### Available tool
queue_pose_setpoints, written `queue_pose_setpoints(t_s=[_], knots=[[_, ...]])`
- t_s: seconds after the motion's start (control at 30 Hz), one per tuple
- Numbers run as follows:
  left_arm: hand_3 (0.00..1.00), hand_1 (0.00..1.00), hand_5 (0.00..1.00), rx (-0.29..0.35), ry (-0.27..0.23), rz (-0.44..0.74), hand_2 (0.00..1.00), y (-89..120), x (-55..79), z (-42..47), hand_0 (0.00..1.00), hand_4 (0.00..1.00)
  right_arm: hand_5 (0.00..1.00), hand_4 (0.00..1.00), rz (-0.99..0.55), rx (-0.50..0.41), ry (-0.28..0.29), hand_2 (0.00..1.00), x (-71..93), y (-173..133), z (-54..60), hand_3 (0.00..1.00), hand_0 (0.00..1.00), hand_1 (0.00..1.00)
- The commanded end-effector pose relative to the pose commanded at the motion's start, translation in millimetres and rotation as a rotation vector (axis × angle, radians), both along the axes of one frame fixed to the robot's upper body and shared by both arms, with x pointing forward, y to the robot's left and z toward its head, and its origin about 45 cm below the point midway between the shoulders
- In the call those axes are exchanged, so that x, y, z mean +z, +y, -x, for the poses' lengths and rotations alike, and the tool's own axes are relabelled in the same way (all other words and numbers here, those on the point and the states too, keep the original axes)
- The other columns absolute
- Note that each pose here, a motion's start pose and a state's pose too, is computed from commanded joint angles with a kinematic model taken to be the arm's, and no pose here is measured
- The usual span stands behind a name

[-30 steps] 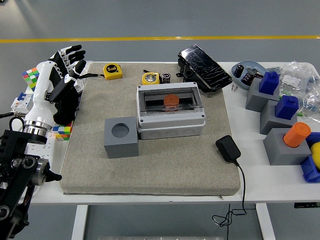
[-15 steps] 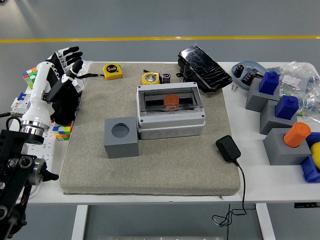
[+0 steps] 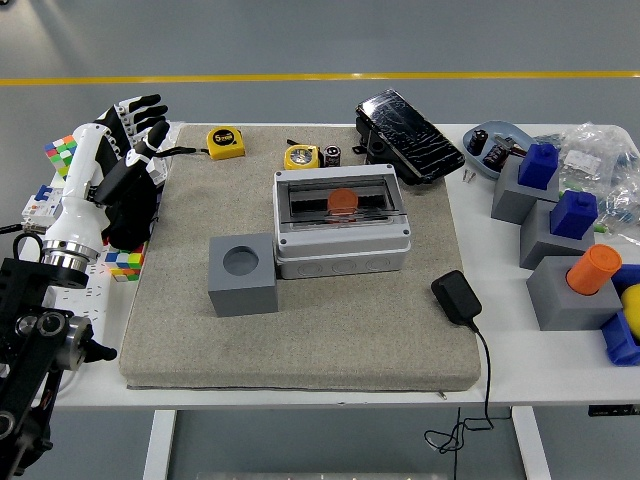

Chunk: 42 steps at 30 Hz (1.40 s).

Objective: Fetch the battery,place it into the box,close the lid of the box

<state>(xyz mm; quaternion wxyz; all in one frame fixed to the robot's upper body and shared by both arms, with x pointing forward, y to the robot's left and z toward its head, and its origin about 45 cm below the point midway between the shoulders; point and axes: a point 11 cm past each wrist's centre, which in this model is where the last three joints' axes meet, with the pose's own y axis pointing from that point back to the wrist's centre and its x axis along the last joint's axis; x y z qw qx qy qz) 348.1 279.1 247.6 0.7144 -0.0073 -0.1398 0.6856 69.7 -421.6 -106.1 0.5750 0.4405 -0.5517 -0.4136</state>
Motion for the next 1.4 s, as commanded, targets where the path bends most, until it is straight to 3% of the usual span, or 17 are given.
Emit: queue_pose_setpoints(t_s=[1.4], knots=[[0.766,0.771,0.671,0.002,0.018,0.001,0.762,0.0,-2.5,-0.2,0.650,0.998,0.581,0.970,-0.003,-0.017,-0.006,0.672,-0.4,1.2,-0.1,0.576,0.642,0.663]])
